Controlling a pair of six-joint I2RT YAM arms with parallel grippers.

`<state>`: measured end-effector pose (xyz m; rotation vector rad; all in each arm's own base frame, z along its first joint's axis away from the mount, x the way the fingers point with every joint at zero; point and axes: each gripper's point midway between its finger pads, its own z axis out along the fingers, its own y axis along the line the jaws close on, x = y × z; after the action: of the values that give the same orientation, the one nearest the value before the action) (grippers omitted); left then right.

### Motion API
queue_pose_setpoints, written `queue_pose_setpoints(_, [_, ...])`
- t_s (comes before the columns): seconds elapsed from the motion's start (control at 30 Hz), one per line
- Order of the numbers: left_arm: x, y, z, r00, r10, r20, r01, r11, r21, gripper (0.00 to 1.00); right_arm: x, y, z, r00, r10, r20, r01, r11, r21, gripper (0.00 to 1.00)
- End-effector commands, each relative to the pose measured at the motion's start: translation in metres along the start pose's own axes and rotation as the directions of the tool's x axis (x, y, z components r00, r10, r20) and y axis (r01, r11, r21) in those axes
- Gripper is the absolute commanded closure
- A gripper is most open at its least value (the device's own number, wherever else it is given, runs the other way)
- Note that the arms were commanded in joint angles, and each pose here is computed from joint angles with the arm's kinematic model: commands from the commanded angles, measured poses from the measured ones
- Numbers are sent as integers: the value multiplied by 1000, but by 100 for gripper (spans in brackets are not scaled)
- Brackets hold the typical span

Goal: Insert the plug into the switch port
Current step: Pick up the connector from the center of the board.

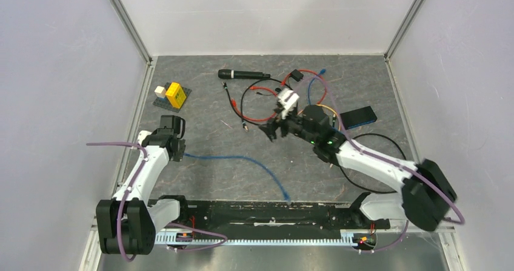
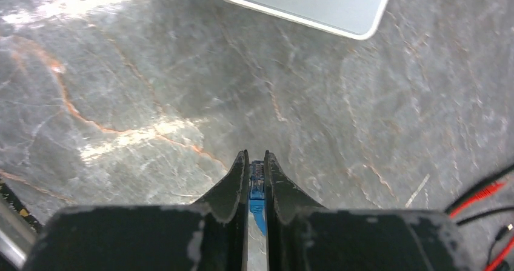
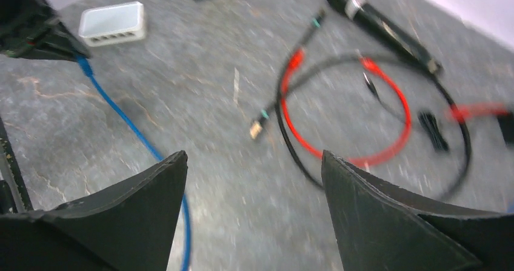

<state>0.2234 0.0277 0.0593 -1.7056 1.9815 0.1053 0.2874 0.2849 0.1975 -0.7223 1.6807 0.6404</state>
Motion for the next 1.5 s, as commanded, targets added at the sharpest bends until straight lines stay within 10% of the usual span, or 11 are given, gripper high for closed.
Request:
queue_pose_setpoints(0.0, [1, -34, -18, 997, 53, -54, -45, 990, 130, 98, -73, 50, 45, 939, -219, 266, 269, 948, -168, 17])
queue_pose_setpoints(0.27, [21, -85, -55, 972, 137, -189, -49, 913, 405, 98, -45, 137, 112, 976, -28, 217, 121, 894, -431, 19])
queue_pose_setpoints(0.53, [52, -134, -109, 899, 341, -275, -32, 676, 736, 98, -15, 144, 140, 990, 101, 101, -46, 894, -446, 20])
queue_pose_setpoints(1.0, [63, -142, -138, 866, 431, -255, 2, 507, 862, 98, -7, 118, 165, 938, 336, -91, -347, 882, -319, 69])
queue_pose_setpoints(1.17, [64, -144, -142, 862, 444, -246, 2, 482, 876, 95, 9, 117, 161, 929, 342, -141, -370, 871, -323, 72])
queue_pose_setpoints(1.27, [65, -145, -142, 859, 450, -245, 2, 474, 880, 82, 6, 117, 155, 912, 387, -135, -409, 837, -364, 100])
queue_pose_setpoints(1.37, [65, -146, -146, 854, 483, -195, -36, 428, 903, 45, 0, 104, 142, 870, 478, -124, -482, 770, -417, 100])
queue_pose_setpoints(1.47, [66, -146, -148, 839, 533, -114, -106, 364, 925, 32, -8, 93, 130, 857, 505, -102, -490, 737, -465, 100])
